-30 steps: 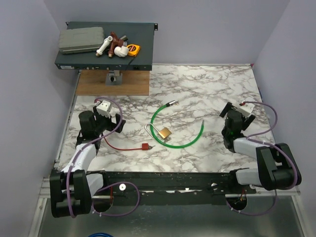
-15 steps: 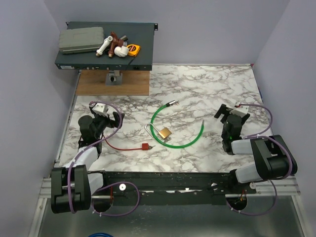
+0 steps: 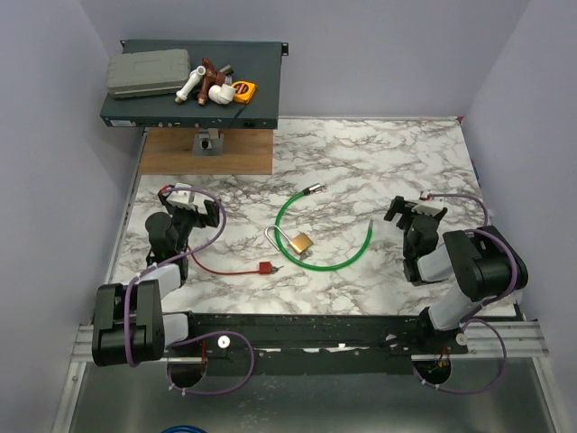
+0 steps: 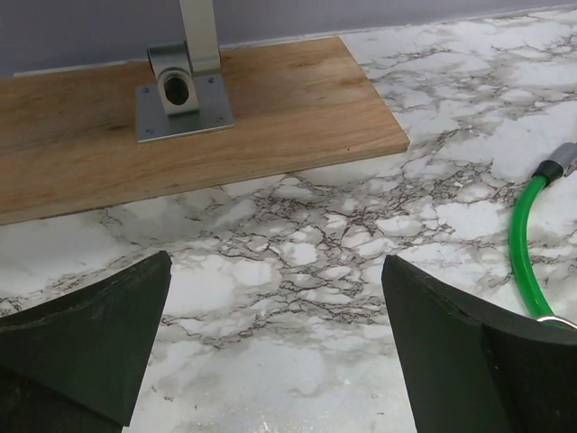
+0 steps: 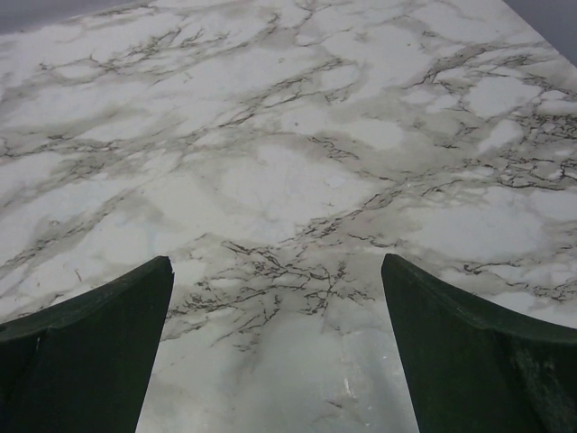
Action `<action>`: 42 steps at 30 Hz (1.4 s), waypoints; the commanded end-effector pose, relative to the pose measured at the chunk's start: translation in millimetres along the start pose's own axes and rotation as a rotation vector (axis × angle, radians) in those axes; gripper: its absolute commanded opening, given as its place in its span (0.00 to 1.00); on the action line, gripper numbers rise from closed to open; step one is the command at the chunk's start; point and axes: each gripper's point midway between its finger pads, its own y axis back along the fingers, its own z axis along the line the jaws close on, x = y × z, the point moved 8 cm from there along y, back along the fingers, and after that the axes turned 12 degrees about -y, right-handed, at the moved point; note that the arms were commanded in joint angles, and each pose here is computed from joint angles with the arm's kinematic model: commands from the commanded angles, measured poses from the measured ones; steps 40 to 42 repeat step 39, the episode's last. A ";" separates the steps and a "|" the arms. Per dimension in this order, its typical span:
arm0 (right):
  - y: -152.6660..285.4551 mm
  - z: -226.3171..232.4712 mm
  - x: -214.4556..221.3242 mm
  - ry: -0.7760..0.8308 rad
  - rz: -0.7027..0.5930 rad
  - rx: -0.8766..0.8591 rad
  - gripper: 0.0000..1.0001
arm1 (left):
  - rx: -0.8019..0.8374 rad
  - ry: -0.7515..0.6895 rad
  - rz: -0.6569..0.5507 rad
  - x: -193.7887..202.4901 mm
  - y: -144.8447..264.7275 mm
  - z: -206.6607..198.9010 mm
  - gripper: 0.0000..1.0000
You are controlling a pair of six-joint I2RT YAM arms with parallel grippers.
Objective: Unlock with the key
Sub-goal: Reset both arms
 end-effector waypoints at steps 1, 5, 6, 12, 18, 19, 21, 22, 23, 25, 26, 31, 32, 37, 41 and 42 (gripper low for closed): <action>-12.2 5.4 -11.8 -0.034 -0.034 -0.033 1.00 | -0.042 -0.033 -0.028 -10.8 -8.9 7.9 0.99; -9.5 4.9 -13.8 -0.030 -0.057 -0.047 1.00 | -0.063 -0.060 -0.051 -4.2 0.4 1.7 0.99; -8.3 4.9 -14.7 -0.028 -0.063 -0.051 1.00 | -0.066 -0.108 -0.179 -7.8 9.1 -7.1 0.99; 1.2 3.0 -15.8 -0.024 -0.092 -0.082 1.00 | -0.157 -0.113 -0.104 -4.6 6.9 -11.0 0.98; -8.2 5.5 -13.6 -0.023 -0.055 -0.058 1.00 | -0.309 -0.017 -0.002 -2.8 -5.2 8.5 0.99; -8.1 5.2 -14.4 -0.022 -0.062 -0.059 1.00 | -0.301 -0.018 -0.004 -3.0 -5.6 7.7 0.98; -7.9 5.1 -13.9 -0.021 -0.060 -0.059 1.00 | -0.298 -0.021 -0.004 -3.0 -6.2 7.6 0.98; -7.9 5.2 -14.2 -0.021 -0.062 -0.059 1.00 | -0.292 -0.021 0.000 -3.0 -7.1 7.4 0.98; -7.9 5.3 -14.2 -0.021 -0.062 -0.060 1.00 | -0.295 -0.024 -0.008 -3.2 -7.0 7.6 0.99; -7.9 5.2 -14.1 -0.020 -0.061 -0.060 1.00 | -0.294 -0.023 -0.003 -2.9 -6.9 7.5 0.98; -7.9 5.2 -14.2 -0.021 -0.062 -0.059 1.00 | -0.294 -0.023 -0.007 -3.3 -7.0 7.4 0.98; -8.0 5.1 -14.6 -0.021 -0.064 -0.059 1.00 | -0.293 -0.022 -0.007 -3.4 -7.0 7.3 0.98; -7.9 5.3 -14.3 -0.022 -0.062 -0.059 1.00 | -0.292 -0.022 -0.004 -2.8 -6.9 7.3 0.98; -7.9 5.2 -14.4 -0.022 -0.063 -0.059 1.00 | -0.290 -0.021 0.001 -2.5 -8.0 7.4 0.99; -7.9 5.3 -14.4 -0.022 -0.063 -0.059 1.00 | -0.294 -0.022 -0.007 -3.1 -6.6 7.5 0.99; -7.9 5.3 -14.4 -0.022 -0.063 -0.059 1.00 | -0.294 -0.022 -0.007 -3.1 -6.6 7.5 0.99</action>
